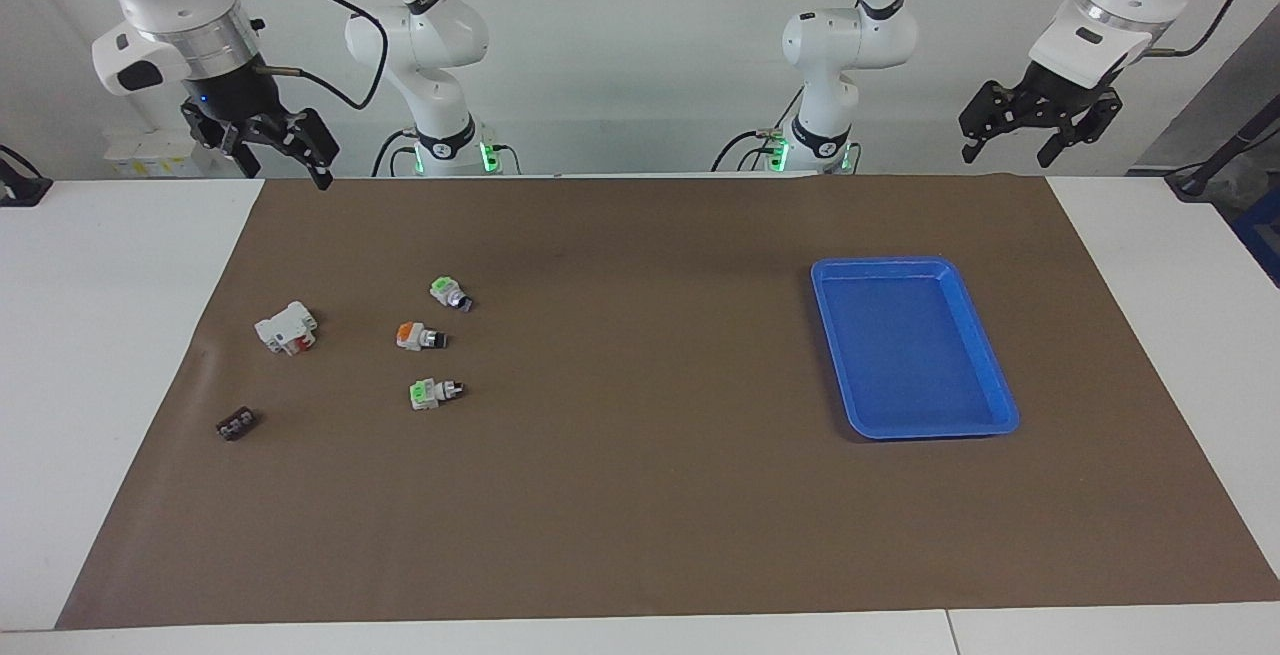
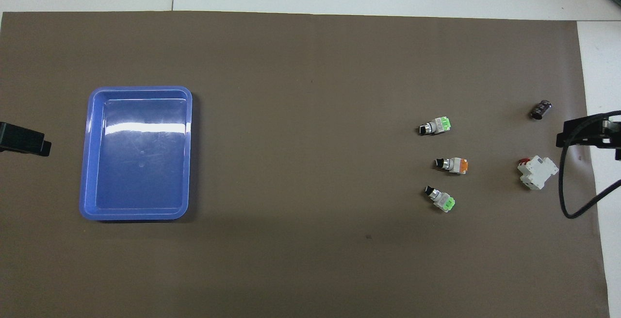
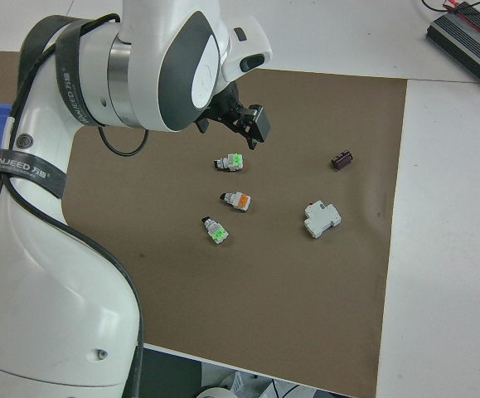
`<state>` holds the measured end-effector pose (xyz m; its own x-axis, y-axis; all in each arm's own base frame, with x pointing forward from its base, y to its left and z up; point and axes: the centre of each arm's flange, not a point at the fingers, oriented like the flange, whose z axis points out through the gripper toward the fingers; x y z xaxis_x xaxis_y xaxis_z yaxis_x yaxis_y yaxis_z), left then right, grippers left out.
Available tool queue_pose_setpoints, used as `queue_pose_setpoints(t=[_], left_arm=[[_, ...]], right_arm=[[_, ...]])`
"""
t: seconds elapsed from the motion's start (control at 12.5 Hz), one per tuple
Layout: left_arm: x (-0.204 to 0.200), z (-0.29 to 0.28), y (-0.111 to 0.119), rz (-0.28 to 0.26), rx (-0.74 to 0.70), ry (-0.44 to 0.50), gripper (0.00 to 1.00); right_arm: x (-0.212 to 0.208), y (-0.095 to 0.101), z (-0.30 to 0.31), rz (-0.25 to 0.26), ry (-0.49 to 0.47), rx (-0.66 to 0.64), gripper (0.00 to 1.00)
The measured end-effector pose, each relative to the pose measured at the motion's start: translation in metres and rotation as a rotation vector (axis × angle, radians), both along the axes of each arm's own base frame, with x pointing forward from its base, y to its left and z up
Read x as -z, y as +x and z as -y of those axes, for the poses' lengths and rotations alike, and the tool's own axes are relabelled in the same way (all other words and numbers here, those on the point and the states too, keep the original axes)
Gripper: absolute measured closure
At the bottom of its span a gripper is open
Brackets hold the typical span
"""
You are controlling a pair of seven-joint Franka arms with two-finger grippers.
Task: Turn and place switch with both arms
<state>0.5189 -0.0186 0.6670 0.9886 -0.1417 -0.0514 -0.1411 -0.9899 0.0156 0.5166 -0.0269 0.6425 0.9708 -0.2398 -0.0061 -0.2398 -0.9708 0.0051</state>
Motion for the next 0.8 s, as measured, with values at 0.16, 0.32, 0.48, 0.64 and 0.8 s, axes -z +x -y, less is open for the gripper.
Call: queue_pose_setpoints(t=[0.16, 0.32, 0.48, 0.64, 0.8], left_arm=[[0.0, 0.0, 0.0, 0.0, 0.0, 0.0, 0.0], [0.0, 0.0, 0.0, 0.0, 0.0, 0.0, 0.0], [0.0, 0.0, 0.0, 0.0, 0.0, 0.0, 0.0], [0.0, 0.0, 0.0, 0.0, 0.0, 0.0, 0.0], [0.0, 0.0, 0.0, 0.0, 0.0, 0.0, 0.0]], right_arm=[[0.0, 0.0, 0.0, 0.0, 0.0, 0.0, 0.0], [0.0, 0.0, 0.0, 0.0, 0.0, 0.004, 0.0], [0.0, 0.0, 0.0, 0.0, 0.0, 0.041, 0.0], [0.0001, 0.0, 0.0, 0.0, -0.001, 0.071, 0.0], [0.0002, 0.0, -0.0001, 0.0, -0.001, 0.072, 0.0]])
